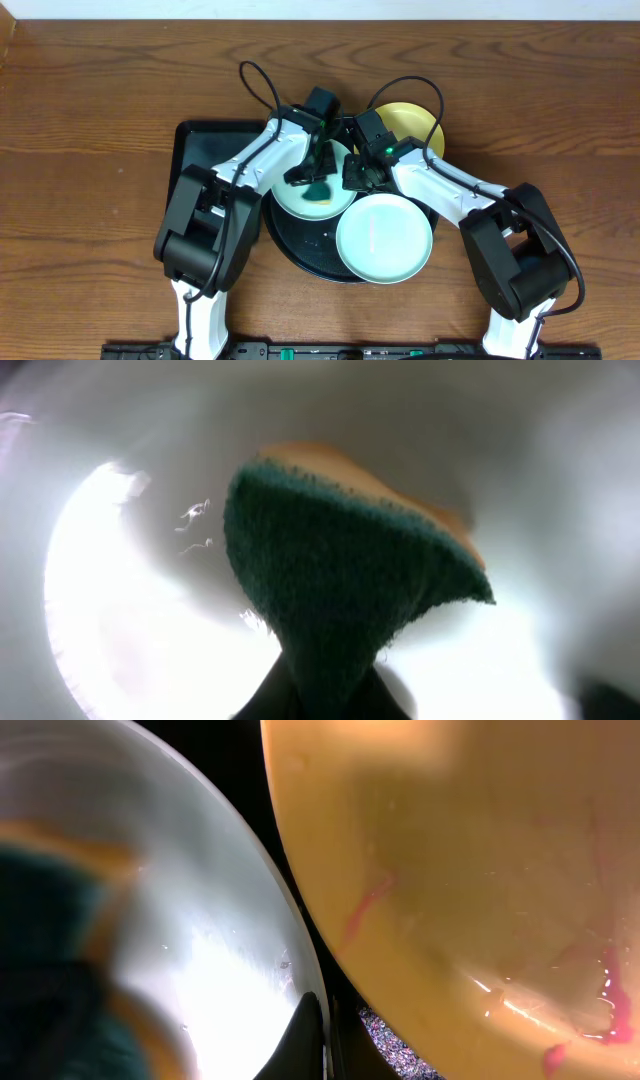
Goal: Clean dirty plates on tray and stack at the side
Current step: 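Scrub the mint plate with the sponge while the right gripper holds its rim, then move the sponge back over the small black tray with the left gripper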
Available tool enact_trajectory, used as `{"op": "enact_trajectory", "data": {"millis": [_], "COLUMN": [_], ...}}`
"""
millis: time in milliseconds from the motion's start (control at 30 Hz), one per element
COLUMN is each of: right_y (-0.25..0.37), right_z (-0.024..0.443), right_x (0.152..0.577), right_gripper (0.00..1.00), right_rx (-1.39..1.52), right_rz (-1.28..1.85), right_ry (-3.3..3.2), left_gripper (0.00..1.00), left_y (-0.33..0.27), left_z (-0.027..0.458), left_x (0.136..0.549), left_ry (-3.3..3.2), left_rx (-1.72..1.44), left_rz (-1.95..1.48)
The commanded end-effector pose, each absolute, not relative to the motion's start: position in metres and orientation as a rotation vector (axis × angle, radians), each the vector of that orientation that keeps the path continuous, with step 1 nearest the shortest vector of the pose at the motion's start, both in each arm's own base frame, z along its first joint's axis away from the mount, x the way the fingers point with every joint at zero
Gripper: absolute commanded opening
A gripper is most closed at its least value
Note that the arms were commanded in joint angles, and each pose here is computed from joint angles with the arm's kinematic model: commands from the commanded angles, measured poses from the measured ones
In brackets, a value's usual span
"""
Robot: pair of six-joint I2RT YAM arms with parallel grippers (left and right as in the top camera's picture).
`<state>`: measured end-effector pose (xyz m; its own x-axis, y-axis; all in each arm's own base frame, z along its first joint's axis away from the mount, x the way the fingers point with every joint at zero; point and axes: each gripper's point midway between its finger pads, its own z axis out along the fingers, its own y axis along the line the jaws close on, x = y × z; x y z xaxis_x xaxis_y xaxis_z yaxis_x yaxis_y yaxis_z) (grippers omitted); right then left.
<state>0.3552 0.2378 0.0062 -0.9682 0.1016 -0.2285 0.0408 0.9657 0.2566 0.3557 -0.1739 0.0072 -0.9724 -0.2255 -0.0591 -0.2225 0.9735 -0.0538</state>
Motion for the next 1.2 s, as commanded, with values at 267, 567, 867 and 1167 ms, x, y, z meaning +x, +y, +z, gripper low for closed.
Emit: {"op": "enact_trajectory", "data": {"millis": [267, 567, 867, 1167], "right_y": [0.233, 0.233, 0.233, 0.233], "right_z": [-0.004, -0.004, -0.004, -0.004], "right_x": [0.357, 0.358, 0.357, 0.357], "right_gripper": [0.01, 0.01, 0.01, 0.01], "right_rx": [0.116, 0.116, 0.116, 0.116], "right_rz": [0.310, 0.312, 0.310, 0.310], "right_ry": [2.877, 2.874, 2.877, 2.877], "left_gripper": [0.07, 0.07, 0.07, 0.07], "left_y": [-0.179, -0.233, -0.186, -0.131], "left_z": [0.004, 0.010, 0.010, 0.058], "left_x": [0.318, 0.317, 0.383, 0.399], "left_ry": [3.212, 3.179, 2.926, 2.849], "left_rx": [-0.212, 0.075, -0.196, -0.382], "left_rz": [-0.090, -0.438, -0.103, -0.119]}}
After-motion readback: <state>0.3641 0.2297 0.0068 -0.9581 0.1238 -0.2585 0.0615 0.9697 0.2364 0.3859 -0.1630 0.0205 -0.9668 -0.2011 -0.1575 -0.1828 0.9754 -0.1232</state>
